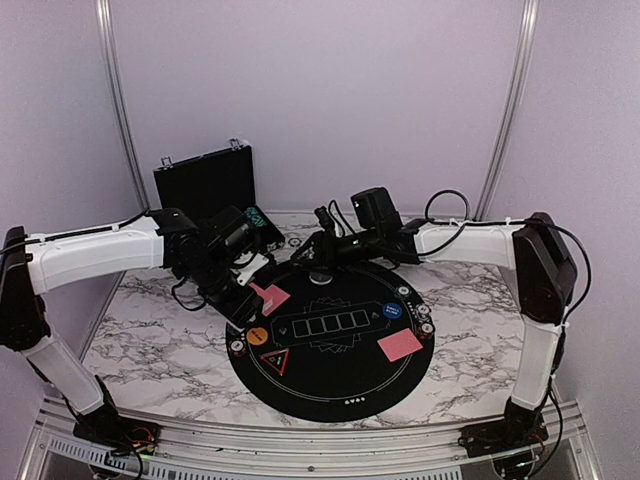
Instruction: Distribute texas hold em gaming equipment
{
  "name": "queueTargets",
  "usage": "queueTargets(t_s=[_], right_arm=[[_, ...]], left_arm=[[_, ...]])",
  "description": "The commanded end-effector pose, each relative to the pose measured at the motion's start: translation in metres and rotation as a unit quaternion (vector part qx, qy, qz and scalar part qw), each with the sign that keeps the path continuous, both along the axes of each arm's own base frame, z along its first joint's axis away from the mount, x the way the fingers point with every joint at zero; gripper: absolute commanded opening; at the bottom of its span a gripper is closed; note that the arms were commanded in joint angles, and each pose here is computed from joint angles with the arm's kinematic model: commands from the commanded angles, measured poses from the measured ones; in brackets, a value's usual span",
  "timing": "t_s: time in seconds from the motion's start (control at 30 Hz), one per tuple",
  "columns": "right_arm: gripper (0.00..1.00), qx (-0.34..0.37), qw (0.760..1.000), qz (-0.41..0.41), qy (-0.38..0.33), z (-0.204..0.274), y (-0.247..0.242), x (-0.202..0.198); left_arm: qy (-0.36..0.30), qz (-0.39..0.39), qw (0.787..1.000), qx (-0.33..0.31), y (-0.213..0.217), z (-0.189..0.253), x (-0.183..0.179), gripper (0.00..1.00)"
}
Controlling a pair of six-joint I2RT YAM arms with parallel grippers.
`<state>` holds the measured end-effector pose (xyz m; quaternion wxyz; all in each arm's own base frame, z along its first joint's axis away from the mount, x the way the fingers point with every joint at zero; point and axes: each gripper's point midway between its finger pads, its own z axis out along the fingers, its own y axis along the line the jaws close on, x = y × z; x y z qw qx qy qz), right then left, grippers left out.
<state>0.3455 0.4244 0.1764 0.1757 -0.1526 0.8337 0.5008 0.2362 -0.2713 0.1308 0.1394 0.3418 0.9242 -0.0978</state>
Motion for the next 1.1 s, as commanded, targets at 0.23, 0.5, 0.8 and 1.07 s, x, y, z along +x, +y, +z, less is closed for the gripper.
queueTargets(t_s=[0.23, 0.5, 0.8, 1.07], right_arm=[[0.59, 0.062, 0.996, 0.059, 0.038, 0.023, 0.001, -0.036], [0.6, 0.082, 0.993, 0.071, 0.052, 0.025, 0.005, -0.054], [0.6, 0.089, 0.99, 0.088, 0.062, 0.022, 0.017, -0.068], [0.61, 0.091, 0.989, 0.101, 0.064, 0.02, 0.024, -0.075]], left_arm=[[-0.012, -0.012, 1.0, -0.019, -0.028, 0.013, 0.004, 0.5], [-0.012, -0.021, 1.0, -0.02, -0.037, 0.013, 0.004, 0.5], [-0.012, -0.026, 0.999, -0.024, -0.044, 0.015, 0.004, 0.5], [-0.014, -0.029, 0.999, -0.027, -0.047, 0.016, 0.005, 0.5]])
